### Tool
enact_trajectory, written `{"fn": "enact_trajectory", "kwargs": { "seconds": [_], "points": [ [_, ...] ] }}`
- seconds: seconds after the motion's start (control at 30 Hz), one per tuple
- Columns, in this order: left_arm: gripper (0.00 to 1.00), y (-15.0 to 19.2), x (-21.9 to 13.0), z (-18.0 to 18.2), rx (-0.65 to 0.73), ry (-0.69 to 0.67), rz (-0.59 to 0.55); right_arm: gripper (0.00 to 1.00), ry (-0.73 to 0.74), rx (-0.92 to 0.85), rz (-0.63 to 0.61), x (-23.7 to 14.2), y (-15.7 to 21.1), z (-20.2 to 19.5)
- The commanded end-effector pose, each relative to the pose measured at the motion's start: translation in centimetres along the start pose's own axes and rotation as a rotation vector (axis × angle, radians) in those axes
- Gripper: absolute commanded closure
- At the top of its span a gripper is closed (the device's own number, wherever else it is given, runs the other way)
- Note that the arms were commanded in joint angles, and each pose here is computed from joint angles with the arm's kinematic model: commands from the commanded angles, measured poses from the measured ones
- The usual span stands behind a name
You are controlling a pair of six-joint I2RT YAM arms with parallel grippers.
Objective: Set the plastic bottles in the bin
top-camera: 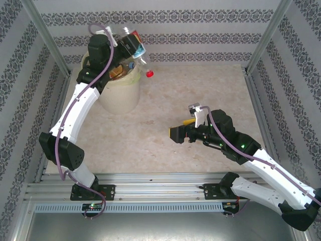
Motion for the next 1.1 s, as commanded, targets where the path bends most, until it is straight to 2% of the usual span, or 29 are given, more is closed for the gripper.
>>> {"fn": "enact_trajectory", "kwargs": {
  "seconds": [0.0, 0.13, 0.33, 0.8, 0.97, 1.07],
  "points": [
    [0.46, -3.4, -0.2, 1.1, -0.119, -0.005, -0.196, 0.02, 0.014, 0.009, -0.014, -0.4, 0.0, -0.1],
    [0.47, -4.7, 0.0, 3.7, -0.183, -0.066, -0.278, 0.02, 0.013, 0.008, -0.012, -0.3, 0.0, 0.0],
    [0.47, -5.8, 0.4, 6.6, -0.165, -0.157, -0.347, 0.02, 0.024, 0.006, -0.011, -0.6, 0.1, -0.1],
    [0.46, -4.3, 4.1, 10.8, -0.117, -0.252, -0.307, 0.02, 0.045, 0.006, -0.007, -0.7, 0.1, -0.3],
    [0.45, -3.9, 4.1, 11.0, -0.12, -0.265, -0.29, 0.02, 0.043, 0.006, -0.007, -0.7, 0.1, -0.3],
    [0.4, -4.1, 3.6, 10.8, -0.1, -0.277, -0.29, 0.02, 0.042, 0.009, -0.005, -0.5, 0.2, -0.3]
  ]
}}
Point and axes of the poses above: each hand's point on the last joint's axis, 136 mm out from that joint toward the fingers, its own x axis out along the fingers, its own z axis along the line the jaws close on, y = z × x, the point moved 9 cm from there along -x, back along the fingers, and after that the axes turned 8 degrees about x, right-handed, at the moved point
